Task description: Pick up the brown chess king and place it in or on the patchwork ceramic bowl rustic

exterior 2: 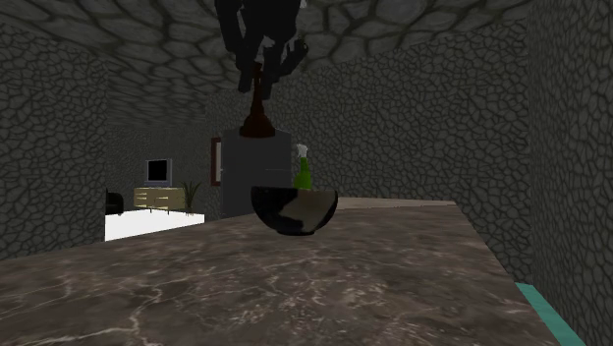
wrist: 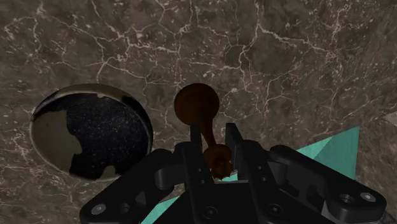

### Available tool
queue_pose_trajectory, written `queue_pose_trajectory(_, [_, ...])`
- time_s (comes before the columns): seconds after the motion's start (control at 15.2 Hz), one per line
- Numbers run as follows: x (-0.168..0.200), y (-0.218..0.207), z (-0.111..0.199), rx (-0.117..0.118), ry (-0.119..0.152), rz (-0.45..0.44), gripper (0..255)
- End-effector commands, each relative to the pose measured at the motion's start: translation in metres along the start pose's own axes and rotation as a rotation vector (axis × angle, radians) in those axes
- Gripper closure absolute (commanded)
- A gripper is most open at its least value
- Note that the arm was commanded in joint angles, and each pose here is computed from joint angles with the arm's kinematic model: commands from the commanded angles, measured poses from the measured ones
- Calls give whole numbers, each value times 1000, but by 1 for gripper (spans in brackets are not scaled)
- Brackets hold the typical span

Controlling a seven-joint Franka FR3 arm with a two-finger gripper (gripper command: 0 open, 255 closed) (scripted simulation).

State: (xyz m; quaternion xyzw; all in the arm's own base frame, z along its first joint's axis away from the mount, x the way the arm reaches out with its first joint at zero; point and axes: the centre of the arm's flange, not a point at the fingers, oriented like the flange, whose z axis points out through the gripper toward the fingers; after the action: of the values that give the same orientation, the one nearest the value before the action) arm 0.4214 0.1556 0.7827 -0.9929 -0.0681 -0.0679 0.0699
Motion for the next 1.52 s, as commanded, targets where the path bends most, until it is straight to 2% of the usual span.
queue_pose_trajectory(0.0, [15, 23, -3, 0, 0, -1, 255])
queue_pose_trajectory(0.66, [93, 139, -18, 0, 0, -1, 255])
queue_pose_trajectory(1.45, [84, 148, 44, 0, 0, -1, 255])
